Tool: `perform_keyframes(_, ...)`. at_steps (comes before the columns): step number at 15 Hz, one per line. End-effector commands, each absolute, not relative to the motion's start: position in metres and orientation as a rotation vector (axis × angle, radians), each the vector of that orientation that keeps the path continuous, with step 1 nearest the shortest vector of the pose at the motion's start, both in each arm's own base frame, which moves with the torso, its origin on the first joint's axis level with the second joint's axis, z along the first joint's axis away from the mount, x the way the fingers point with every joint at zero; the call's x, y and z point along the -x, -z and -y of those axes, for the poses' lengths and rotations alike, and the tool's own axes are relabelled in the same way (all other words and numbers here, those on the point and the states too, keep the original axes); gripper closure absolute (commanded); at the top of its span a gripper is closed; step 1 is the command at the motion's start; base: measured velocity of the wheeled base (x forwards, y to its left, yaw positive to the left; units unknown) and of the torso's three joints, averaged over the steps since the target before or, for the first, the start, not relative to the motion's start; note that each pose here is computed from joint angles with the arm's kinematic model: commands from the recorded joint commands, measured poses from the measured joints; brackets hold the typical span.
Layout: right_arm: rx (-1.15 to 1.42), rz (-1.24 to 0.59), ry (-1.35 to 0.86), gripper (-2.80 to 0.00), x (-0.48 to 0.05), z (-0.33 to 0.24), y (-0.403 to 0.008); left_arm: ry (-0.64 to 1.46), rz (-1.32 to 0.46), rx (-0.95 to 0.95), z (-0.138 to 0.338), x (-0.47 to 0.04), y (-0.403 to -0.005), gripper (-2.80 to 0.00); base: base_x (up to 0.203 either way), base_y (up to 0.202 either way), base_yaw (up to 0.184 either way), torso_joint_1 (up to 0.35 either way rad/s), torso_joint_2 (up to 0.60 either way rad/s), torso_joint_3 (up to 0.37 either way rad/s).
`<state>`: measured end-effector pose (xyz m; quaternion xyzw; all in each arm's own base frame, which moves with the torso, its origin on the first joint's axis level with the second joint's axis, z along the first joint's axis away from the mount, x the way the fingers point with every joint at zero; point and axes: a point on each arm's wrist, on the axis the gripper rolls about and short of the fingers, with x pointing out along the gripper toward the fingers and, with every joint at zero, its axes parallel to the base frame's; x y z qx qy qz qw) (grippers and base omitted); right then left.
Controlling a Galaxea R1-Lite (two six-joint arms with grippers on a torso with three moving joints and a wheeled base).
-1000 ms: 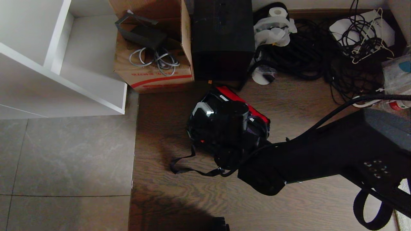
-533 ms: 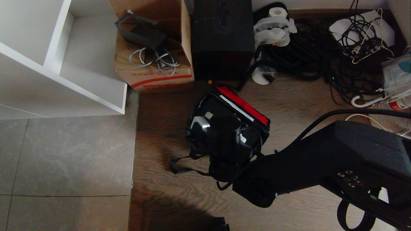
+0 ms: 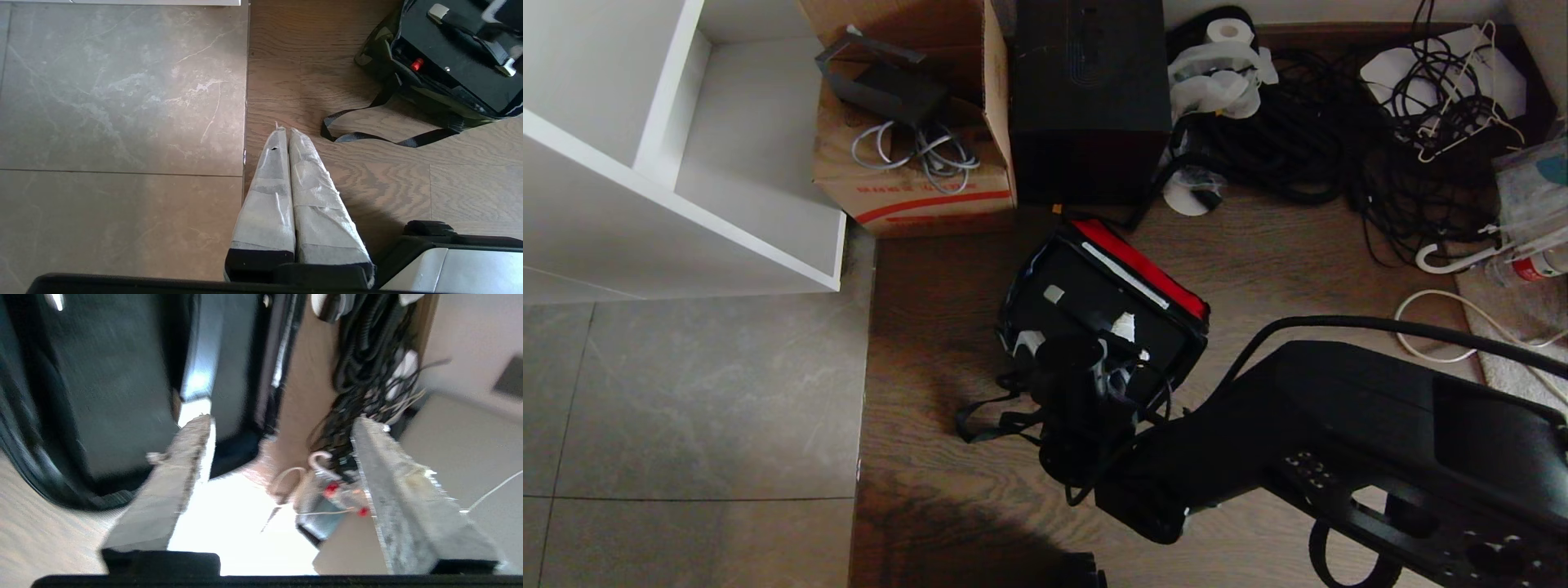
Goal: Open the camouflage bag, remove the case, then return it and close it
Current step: Grip the handle
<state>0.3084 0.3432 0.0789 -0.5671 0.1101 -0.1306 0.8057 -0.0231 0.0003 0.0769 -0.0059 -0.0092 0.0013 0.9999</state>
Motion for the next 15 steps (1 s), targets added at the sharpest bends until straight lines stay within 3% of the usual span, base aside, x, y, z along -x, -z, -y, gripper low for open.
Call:
perform_keyframes(1, 1.179, -0.247, 0.312, -2.8, -0.32, -0.357, -0.055, -0.003, 0.008, 0.012, 0.0, 0.022, -0.075, 0.0, 0.0, 0.0, 0.0, 0.0, 0.0, 0.0)
perform_keyframes(7, 1.082, -0.236, 0.36, -2.8, -0.344, -0.369, -0.031, -0.003, 0.009, 0.012, 0.0, 0.022, -0.075, 0.0, 0.0, 0.0, 0.0, 0.0, 0.0, 0.0)
perform_keyframes(15, 1.006, -0.238, 0.447, -2.8, -0.384, -0.356, -0.033, -0.003, 0.009, 0.012, 0.0, 0.022, -0.075, 0.0, 0.0, 0.0, 0.0, 0.0, 0.0, 0.0)
